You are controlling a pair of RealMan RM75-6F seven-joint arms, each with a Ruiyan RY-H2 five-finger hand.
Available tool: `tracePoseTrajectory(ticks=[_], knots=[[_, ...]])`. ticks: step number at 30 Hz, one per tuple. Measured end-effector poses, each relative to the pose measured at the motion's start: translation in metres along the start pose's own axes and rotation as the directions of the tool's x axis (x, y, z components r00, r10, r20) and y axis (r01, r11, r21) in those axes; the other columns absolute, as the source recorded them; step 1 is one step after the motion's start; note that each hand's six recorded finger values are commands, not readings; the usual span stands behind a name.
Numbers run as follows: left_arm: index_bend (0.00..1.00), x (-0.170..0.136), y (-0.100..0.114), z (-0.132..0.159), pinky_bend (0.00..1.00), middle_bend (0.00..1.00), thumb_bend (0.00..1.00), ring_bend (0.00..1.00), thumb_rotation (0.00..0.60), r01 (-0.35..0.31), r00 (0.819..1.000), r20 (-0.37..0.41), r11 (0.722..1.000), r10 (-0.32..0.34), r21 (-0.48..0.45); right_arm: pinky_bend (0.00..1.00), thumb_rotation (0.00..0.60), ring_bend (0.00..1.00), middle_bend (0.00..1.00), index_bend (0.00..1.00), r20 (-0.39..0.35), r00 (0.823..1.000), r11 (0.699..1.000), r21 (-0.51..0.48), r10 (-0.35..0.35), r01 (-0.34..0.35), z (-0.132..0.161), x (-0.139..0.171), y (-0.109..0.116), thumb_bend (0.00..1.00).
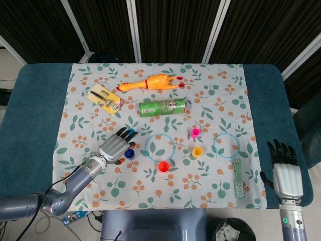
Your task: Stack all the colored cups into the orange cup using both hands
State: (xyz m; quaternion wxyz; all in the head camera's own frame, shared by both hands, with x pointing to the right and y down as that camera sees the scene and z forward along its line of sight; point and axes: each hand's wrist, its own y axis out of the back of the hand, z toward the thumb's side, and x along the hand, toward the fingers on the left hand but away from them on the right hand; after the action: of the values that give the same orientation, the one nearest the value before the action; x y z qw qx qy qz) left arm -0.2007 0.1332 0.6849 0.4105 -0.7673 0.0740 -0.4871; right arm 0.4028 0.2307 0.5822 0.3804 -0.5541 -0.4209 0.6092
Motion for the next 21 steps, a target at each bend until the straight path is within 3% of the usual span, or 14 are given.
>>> tracePoseTrajectory(ticks=[21], knots=[[0.42, 0.0053, -0.0009, 0.0029, 0.00, 0.02, 0.30, 0.00, 0.600, -0.002, 1.000, -0.003, 1.000, 0.002, 0.022, 0.06, 0.600, 0.00, 0.00, 0.00, 0.003, 1.000, 1.000, 0.002, 0.010, -0.010, -0.0002, -0.0007, -0.0028, 0.32]])
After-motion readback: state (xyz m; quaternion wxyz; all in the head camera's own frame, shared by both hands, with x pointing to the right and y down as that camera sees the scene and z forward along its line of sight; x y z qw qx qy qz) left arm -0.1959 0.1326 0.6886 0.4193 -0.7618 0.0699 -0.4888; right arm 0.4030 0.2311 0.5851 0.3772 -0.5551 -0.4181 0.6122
